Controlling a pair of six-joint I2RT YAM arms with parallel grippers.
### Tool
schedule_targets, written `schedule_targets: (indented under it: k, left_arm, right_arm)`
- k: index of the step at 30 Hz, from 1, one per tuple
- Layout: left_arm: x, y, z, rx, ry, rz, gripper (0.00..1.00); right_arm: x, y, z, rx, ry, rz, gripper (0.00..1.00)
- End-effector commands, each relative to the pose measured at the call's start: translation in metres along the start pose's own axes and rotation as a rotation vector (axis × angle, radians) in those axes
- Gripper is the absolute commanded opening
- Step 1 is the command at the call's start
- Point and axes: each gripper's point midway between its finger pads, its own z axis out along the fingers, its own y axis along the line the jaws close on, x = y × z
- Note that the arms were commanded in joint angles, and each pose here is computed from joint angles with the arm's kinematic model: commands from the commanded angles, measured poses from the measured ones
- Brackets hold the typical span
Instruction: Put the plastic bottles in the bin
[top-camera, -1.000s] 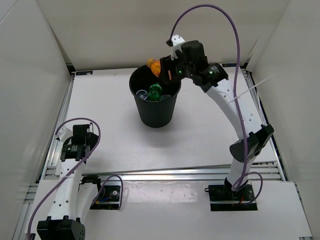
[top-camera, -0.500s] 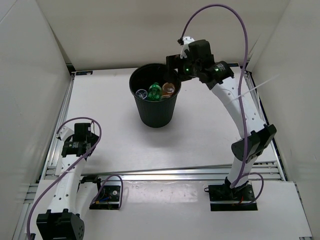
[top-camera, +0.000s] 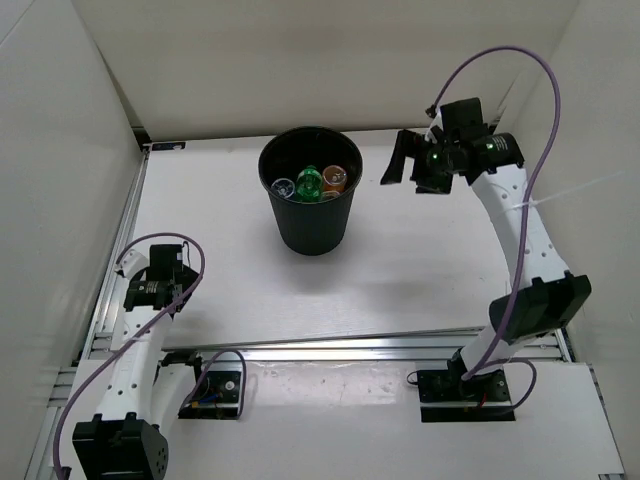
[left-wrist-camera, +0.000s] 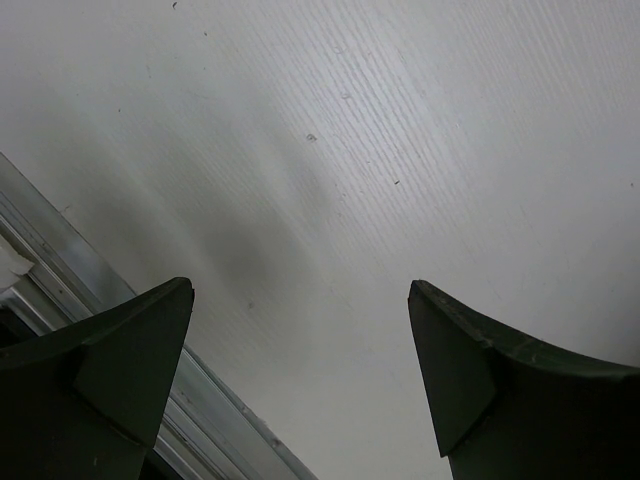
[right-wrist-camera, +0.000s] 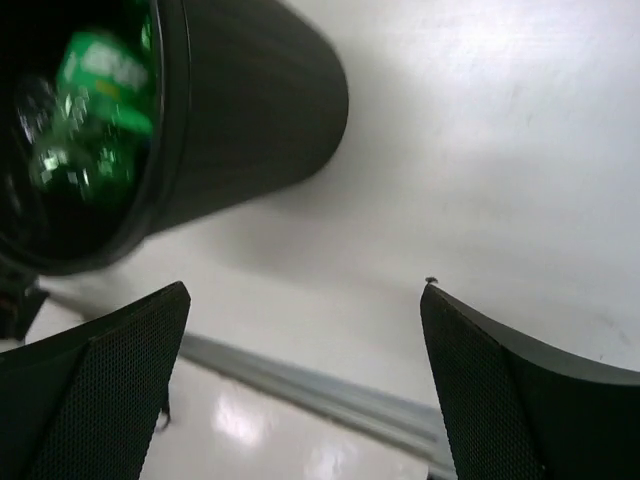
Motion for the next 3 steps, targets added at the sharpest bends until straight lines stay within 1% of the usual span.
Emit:
schedule_targets:
  k: [1,3]
  left_arm:
    - [-0.0102,-0.0078,-0.0058,0.034,-0.032,-0.001,1.0]
    - [-0.0157,-0.0122,-0.0081,0.052,-0.047,0.012,1.0]
  right_arm:
    - [0.0009,0.0233,-0.0324,-0.128,-0.061,-0.052,1.0]
    - [-0.0025,0.0184,-0.0363,-0.113,-0.079,-0.055,1.0]
